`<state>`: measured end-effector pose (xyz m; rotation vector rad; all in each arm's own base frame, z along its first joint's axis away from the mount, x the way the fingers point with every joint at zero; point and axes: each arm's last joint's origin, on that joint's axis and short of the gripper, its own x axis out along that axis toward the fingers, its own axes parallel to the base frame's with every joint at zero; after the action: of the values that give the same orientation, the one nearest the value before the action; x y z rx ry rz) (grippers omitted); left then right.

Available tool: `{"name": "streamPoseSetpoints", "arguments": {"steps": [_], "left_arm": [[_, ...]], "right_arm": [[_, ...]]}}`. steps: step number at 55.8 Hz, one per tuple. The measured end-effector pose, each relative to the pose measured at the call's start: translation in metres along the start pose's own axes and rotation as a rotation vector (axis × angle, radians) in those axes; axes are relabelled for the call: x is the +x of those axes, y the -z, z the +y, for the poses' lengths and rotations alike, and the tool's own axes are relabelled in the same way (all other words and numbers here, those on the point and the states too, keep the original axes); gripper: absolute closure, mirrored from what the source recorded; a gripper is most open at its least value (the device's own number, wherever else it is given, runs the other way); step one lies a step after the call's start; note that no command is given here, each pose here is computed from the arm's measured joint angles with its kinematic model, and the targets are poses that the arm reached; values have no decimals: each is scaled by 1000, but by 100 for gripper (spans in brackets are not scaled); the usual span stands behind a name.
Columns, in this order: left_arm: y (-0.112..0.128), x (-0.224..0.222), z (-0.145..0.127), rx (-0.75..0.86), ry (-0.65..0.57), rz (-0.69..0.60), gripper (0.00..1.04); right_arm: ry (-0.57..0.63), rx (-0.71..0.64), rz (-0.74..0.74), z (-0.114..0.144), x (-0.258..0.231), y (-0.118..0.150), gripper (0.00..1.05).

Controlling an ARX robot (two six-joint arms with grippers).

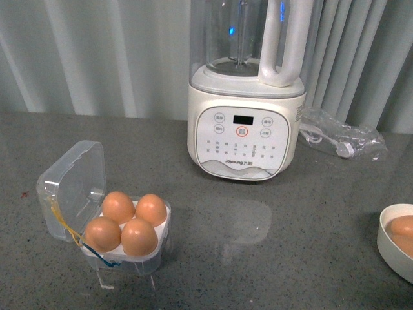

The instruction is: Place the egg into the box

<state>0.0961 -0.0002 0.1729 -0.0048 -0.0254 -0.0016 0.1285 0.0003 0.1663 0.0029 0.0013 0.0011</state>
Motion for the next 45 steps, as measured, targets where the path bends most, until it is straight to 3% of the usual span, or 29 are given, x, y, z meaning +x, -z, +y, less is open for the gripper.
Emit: {"name": "streamPoseSetpoints", "arguments": {"steps": [45], "left_arm": [[0, 0, 0, 0, 0, 0, 7]], "right_arm": [[0, 0, -10, 0, -19, -2, 102]]}}
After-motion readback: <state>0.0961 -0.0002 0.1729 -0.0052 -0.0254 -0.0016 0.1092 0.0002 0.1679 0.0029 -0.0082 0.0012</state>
